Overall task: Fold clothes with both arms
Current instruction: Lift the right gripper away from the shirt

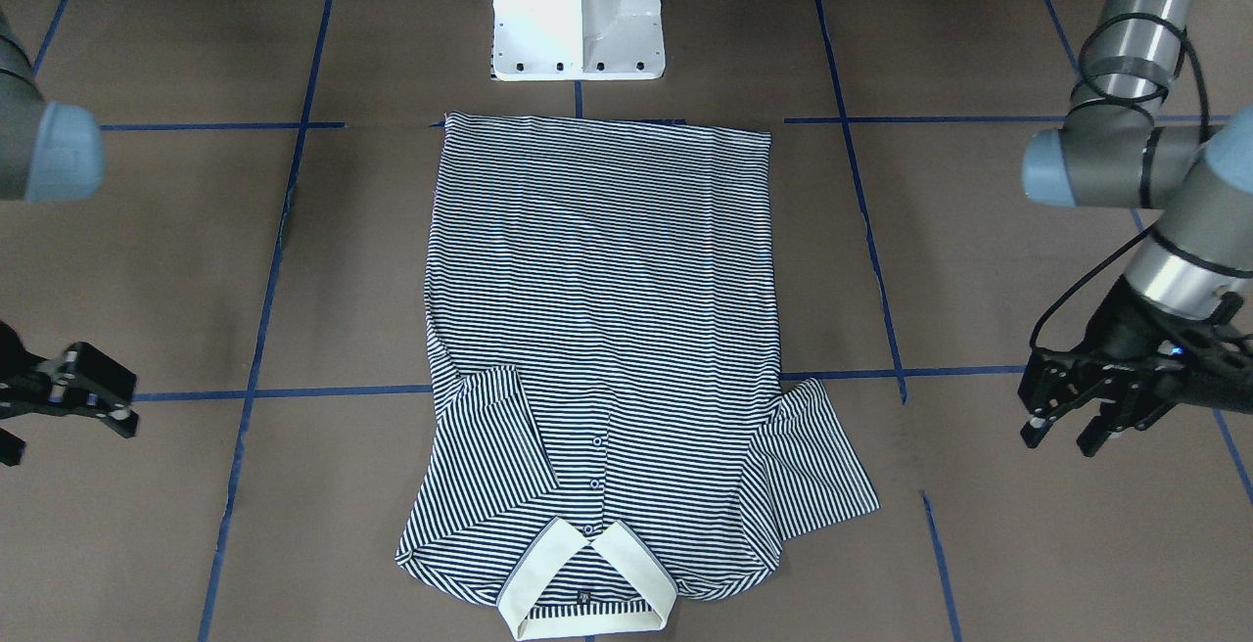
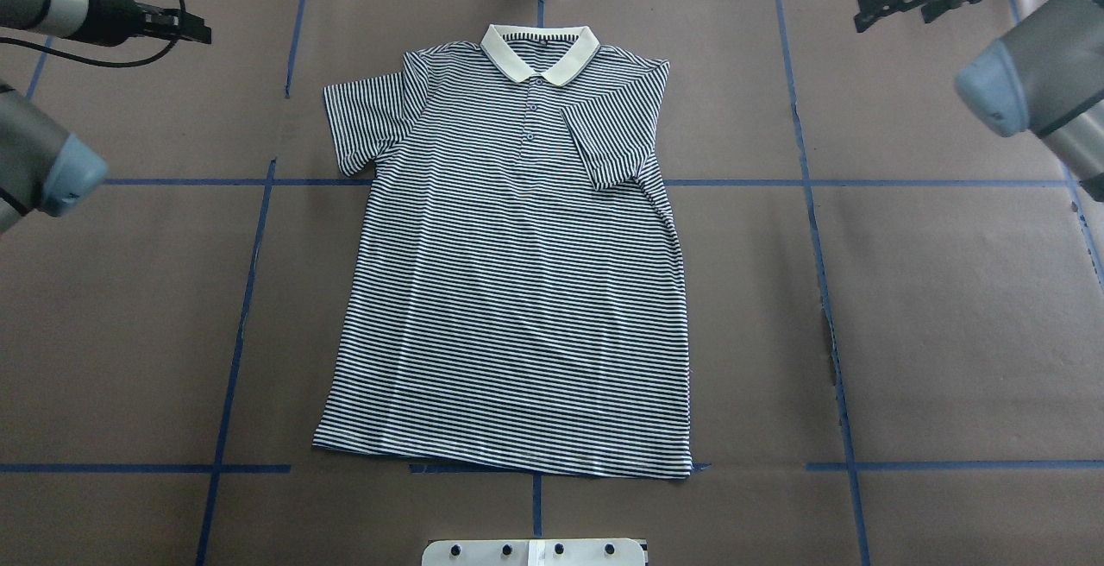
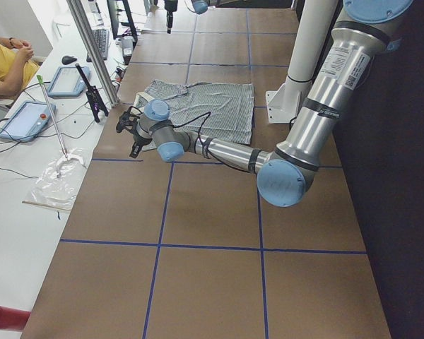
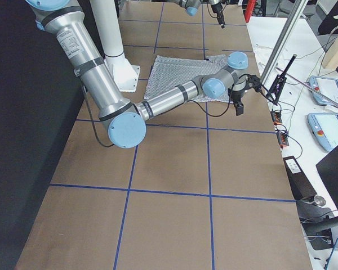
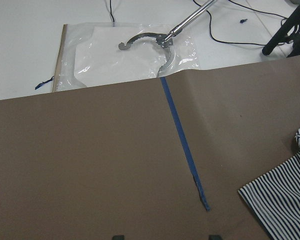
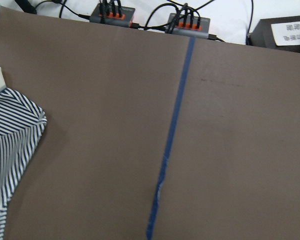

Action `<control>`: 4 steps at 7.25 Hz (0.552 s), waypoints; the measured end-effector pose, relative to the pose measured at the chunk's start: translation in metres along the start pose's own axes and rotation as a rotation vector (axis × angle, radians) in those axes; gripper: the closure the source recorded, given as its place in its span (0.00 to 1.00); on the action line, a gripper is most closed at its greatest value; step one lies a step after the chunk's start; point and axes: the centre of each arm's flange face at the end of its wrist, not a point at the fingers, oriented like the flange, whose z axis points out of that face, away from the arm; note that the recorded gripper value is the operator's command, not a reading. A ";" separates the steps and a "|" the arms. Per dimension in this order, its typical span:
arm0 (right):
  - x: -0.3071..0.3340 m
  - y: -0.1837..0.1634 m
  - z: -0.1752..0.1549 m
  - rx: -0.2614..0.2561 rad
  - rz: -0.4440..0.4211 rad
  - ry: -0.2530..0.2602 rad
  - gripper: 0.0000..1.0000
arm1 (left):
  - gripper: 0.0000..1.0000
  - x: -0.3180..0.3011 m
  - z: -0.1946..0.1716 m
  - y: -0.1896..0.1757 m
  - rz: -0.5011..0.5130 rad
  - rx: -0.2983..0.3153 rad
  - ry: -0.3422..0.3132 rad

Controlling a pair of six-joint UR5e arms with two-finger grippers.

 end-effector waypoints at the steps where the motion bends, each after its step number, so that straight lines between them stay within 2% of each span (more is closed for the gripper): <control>1: 0.038 0.015 -0.009 -0.007 -0.030 -0.001 0.00 | 0.36 0.030 0.031 0.002 -0.021 0.005 -0.026; 3: 0.063 0.027 -0.015 -0.011 -0.045 -0.001 0.00 | 0.37 0.078 0.080 0.011 -0.044 -0.005 -0.056; 4: 0.067 0.030 -0.015 -0.013 -0.046 0.000 0.00 | 0.41 0.091 0.095 0.018 -0.042 -0.011 -0.057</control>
